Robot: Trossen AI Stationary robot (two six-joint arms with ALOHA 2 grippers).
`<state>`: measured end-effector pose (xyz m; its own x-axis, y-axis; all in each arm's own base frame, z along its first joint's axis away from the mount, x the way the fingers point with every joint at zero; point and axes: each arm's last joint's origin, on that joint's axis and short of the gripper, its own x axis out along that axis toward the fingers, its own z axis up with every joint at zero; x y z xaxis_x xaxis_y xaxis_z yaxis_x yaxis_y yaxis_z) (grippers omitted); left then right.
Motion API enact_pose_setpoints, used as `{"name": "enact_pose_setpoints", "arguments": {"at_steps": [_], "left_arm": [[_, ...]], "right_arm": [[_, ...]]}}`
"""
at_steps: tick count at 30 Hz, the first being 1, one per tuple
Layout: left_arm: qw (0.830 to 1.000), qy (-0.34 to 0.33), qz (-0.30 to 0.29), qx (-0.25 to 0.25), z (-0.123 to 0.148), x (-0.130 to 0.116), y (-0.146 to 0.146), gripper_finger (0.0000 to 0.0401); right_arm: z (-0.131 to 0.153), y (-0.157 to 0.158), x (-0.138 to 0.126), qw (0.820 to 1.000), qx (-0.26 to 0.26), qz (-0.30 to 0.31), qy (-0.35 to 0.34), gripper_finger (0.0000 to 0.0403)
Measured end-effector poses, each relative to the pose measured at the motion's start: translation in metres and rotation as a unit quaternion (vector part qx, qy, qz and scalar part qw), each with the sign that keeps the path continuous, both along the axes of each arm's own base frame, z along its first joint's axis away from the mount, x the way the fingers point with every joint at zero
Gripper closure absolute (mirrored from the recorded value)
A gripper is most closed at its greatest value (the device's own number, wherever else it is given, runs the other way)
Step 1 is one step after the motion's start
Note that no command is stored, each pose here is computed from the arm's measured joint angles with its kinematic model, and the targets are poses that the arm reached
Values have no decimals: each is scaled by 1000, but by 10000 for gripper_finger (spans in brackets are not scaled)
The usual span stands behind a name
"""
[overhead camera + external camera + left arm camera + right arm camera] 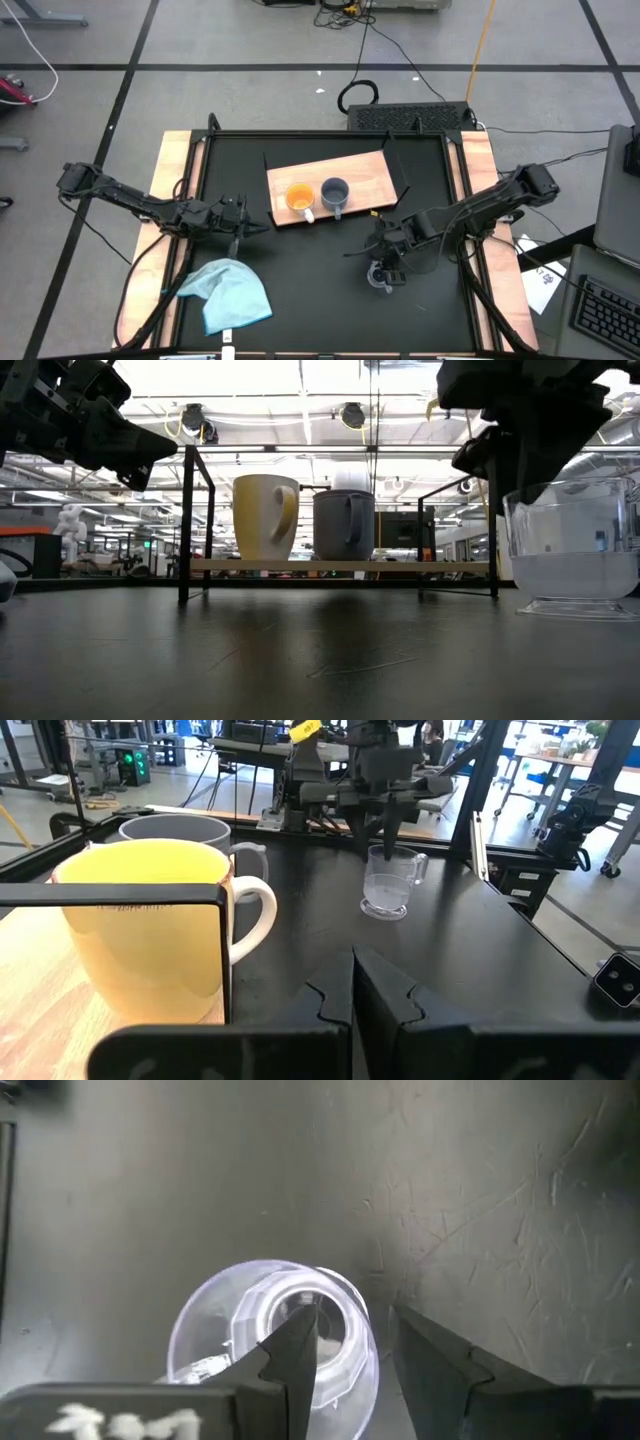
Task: Stack small to large cups/mugs on shelf
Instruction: Put the transparent mug on the shelf
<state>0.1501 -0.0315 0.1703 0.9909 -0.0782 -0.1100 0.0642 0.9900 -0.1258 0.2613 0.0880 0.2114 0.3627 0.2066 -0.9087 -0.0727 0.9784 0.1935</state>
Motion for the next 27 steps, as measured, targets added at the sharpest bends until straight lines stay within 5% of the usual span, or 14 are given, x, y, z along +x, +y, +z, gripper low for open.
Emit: {"name": "enact_pose_setpoints", "arguments": {"at_steps": [10, 27], "left_arm": [[1000, 4, -2, 1, -1, 0, 0, 393], [1000, 3, -2, 2, -1, 0, 0, 393]], "right_arm": [[25, -5, -21, 999, 23, -36, -4, 286], [13, 12, -25, 997, -7, -69, 29, 287]]}}
